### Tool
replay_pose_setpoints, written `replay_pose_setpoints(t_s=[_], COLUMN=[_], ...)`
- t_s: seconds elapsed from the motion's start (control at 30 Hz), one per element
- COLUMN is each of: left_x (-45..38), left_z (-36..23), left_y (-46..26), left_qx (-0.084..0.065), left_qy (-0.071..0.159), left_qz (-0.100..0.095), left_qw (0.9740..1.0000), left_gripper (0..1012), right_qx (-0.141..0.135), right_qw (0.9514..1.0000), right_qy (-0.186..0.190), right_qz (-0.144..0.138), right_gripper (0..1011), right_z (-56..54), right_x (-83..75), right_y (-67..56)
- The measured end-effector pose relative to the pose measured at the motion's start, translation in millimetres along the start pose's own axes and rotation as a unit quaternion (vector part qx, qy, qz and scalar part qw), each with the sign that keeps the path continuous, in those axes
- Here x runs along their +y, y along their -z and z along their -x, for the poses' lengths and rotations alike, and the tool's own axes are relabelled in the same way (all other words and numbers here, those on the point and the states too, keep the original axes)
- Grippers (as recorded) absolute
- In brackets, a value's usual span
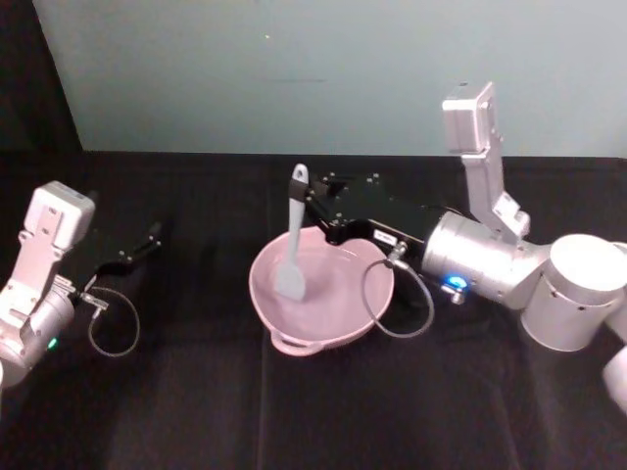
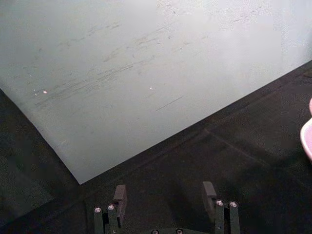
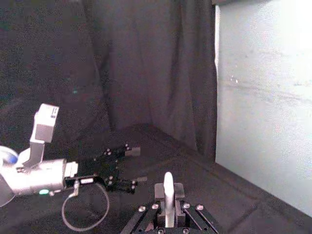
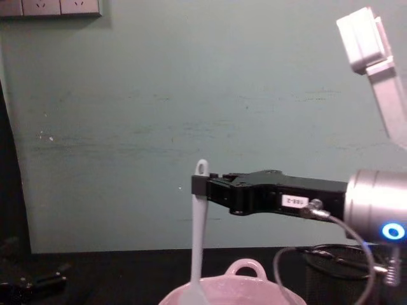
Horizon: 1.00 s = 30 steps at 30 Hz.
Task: Use the one hand to pick up the spoon and stir the clear water in the bowl.
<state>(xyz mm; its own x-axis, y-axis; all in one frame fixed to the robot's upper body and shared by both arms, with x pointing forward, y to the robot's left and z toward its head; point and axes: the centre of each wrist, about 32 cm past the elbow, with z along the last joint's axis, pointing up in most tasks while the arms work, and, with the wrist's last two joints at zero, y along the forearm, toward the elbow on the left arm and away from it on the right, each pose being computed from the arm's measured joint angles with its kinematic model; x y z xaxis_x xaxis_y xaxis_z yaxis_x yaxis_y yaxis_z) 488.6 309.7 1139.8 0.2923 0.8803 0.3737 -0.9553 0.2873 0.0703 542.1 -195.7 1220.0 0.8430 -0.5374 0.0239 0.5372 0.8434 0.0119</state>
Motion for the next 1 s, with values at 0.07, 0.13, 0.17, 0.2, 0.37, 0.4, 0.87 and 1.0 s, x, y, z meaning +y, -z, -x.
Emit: replay_pose_setpoints(t_s=[0.07,0.13,0.17,0.2,0.37,0.4,0.87,1.0], left_x=[0.0,0.0,0.0,0.0,0.0,0.0,0.0,0.0], left_z=[0.0,0.0,0.0,0.0,0.0,0.0,0.0,0.0], left_y=[0.0,0.0,0.0,0.0,0.0,0.0,0.0,0.0], left_qx=[0.000,0.000,0.000,0.000,0.000,0.000,0.000,0.000], left_qy=[0.000,0.000,0.000,0.000,0.000,0.000,0.000,0.000], left_qz=[0.000,0.000,0.000,0.000,0.000,0.000,0.000,0.000], left_qw=[1.0000,1.0000,1.0000,1.0000,1.0000,1.0000,1.0000,1.0000], left_gripper=[1011,1011,1011,1011,1011,1011,1011,1011], right_qx=[-0.007,-0.013,-0.020,-0.023,-0.046,-0.050,-0.069,-0.059], right_qw=[0.9999,0.9998,0.9996,0.9994,0.9976,0.9972,0.9946,0.9960], right_qy=[0.003,0.008,0.014,0.017,0.046,0.050,0.077,0.067], right_qz=[-0.008,-0.013,-0.016,-0.017,-0.024,-0.025,-0.008,-0.003], right_gripper=[114,114,114,114,114,114,114,114], right_z=[1.2,1.5,1.4,1.3,-0.8,-1.3,-9.3,-8.1], right_x=[6.3,10.3,13.9,15.6,22.3,22.6,-1.0,-12.6], right_y=[2.6,4.5,6.5,7.4,12.8,13.3,6.4,1.9])
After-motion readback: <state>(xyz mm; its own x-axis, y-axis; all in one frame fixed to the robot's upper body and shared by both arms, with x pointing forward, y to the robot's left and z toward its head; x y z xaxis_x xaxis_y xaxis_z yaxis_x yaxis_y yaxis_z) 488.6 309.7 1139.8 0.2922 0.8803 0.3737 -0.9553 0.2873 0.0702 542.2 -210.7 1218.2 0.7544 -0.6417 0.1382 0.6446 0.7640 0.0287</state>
